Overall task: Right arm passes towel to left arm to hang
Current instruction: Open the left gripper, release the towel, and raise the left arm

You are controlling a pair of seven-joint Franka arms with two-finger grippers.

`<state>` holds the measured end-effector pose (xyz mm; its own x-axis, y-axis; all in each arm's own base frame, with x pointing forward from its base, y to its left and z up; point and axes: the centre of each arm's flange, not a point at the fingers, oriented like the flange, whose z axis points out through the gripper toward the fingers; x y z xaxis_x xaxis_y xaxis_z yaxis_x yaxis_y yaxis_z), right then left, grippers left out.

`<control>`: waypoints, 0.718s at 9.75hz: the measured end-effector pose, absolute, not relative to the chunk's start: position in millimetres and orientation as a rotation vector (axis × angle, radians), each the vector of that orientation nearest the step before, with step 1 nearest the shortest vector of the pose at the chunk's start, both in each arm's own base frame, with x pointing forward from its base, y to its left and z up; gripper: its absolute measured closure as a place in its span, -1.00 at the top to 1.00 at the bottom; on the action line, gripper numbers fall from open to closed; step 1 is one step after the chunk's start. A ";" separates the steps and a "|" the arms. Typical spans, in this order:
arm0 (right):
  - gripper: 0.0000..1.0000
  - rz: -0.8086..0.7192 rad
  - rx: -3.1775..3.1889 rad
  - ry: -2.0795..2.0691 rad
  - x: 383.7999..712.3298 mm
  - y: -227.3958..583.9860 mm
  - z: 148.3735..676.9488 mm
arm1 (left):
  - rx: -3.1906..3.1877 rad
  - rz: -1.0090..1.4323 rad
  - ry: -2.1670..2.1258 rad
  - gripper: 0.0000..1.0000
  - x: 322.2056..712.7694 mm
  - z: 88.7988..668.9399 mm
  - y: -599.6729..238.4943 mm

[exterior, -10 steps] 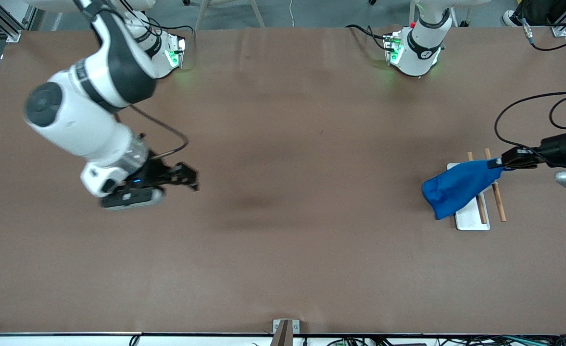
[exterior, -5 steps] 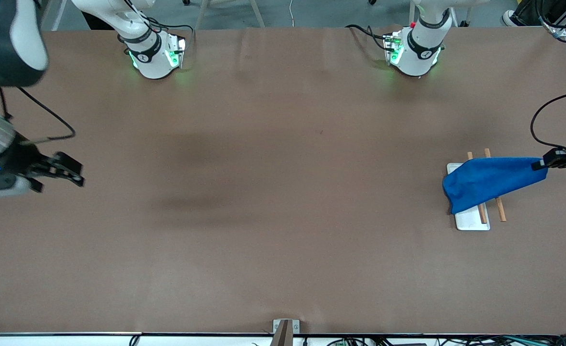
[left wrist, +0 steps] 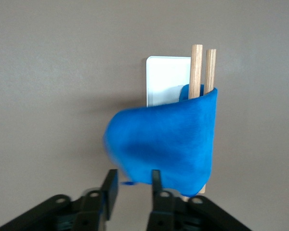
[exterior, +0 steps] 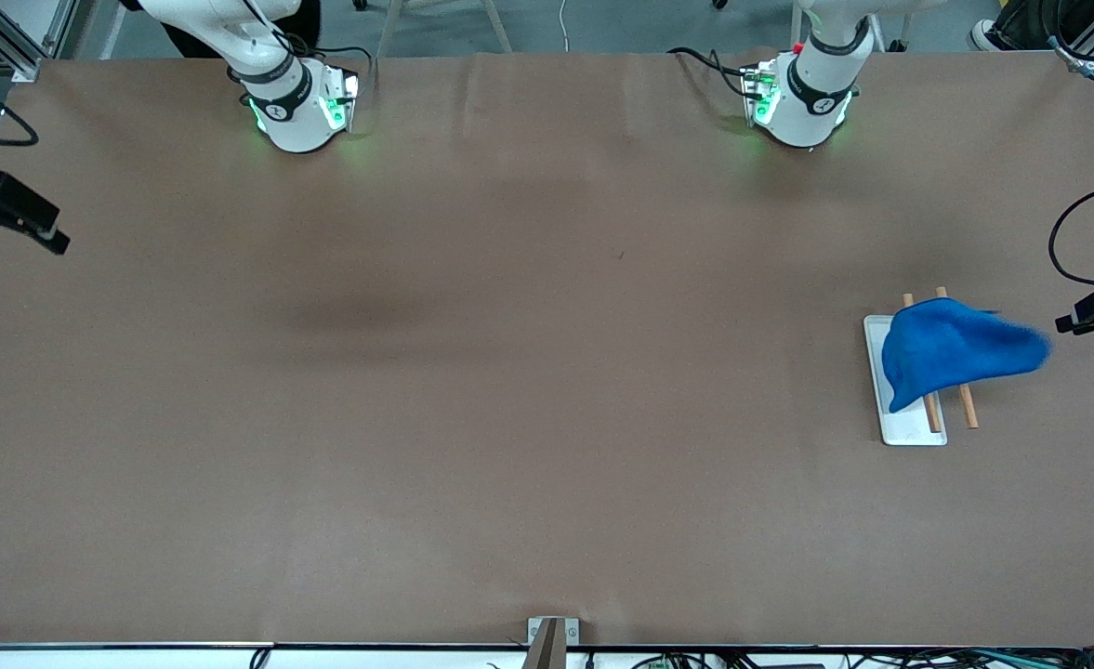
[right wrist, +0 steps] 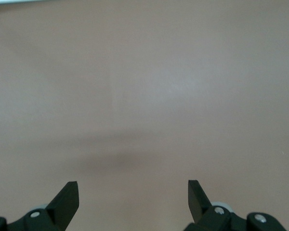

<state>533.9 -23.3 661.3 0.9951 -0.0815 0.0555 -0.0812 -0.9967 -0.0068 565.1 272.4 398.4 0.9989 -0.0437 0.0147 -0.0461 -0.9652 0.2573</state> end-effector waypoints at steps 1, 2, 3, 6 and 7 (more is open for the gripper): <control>1.00 -0.071 -3.134 0.144 533.3 -29.0 655.2 | 2.894 0.039 -0.077 0.21 570.0 404.1 270.6; 1.00 -0.060 -3.133 0.163 533.4 -35.7 650.1 | 2.939 0.071 -0.091 0.48 577.1 411.7 268.4; 1.00 -0.055 -3.132 0.184 533.0 -43.2 648.1 | 3.005 0.065 -0.124 0.79 585.1 422.0 256.3; 1.00 -0.070 -3.131 0.203 533.2 -49.7 649.6 | 3.114 0.090 -0.086 1.00 614.0 477.1 129.1; 1.00 -0.076 -3.130 0.205 533.5 -50.8 650.0 | 3.111 0.121 -0.059 1.00 614.4 493.1 88.1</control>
